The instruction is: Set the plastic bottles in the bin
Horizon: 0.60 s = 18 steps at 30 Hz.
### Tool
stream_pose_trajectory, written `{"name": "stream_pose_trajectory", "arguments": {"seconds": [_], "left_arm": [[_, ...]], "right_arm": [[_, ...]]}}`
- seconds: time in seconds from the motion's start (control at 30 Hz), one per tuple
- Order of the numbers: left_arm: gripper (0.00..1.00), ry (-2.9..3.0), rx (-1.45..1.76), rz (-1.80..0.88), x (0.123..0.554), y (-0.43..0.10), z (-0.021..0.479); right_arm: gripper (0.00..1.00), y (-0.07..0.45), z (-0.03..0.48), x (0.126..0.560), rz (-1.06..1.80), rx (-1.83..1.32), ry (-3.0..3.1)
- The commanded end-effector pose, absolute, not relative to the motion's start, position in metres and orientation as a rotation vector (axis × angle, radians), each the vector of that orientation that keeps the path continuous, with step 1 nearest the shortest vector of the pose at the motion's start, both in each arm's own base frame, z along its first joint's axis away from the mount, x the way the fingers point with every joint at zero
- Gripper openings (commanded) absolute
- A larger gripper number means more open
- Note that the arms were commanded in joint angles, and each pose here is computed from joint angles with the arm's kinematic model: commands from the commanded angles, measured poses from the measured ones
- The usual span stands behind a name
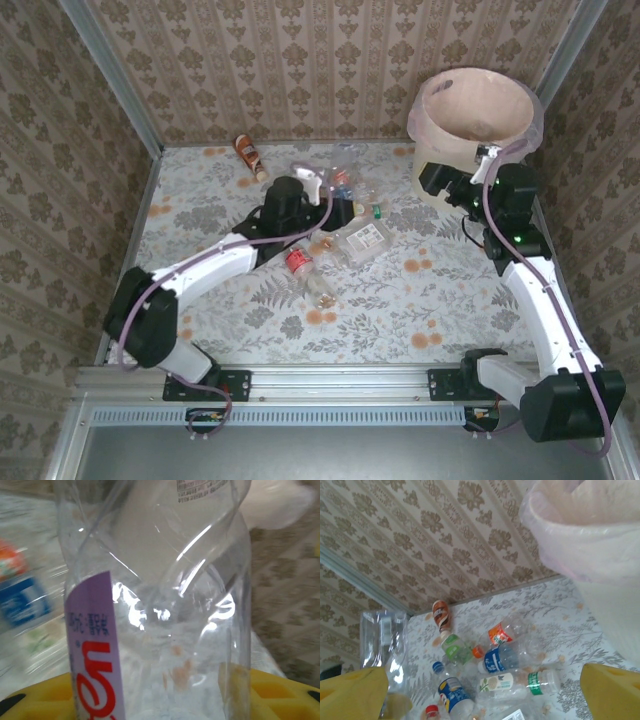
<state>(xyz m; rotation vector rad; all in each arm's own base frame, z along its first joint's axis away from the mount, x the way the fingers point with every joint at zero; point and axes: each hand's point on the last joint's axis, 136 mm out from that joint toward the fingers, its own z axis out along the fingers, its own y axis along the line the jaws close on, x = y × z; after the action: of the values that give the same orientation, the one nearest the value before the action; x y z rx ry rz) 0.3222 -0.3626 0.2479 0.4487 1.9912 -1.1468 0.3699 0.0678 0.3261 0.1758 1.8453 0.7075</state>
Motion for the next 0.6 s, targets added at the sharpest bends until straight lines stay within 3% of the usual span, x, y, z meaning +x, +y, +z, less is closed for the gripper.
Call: {"name": "stream_pose_trajectory", "arguments": {"seconds": [0.0, 0.37, 0.57], "left_arm": [[0.43, 1.745, 0.682, -1.438, 0.294, -0.401, 0.307], [0.43, 1.605, 0.909, -1.532, 0.249, -0.43, 0.326], [0.43, 1.597, 0.916, -1.585, 0.246, -0.433, 0.328]], "right_arm": [[1.0, 0.093, 0.353, 0.367, 0.833, 0.074, 1.796], [1.0, 0.144, 0.375, 0.369, 1.212, -0.006, 1.738], [1.0, 0.156, 0.387, 0.359, 1.256, -0.112, 1.68]]}}
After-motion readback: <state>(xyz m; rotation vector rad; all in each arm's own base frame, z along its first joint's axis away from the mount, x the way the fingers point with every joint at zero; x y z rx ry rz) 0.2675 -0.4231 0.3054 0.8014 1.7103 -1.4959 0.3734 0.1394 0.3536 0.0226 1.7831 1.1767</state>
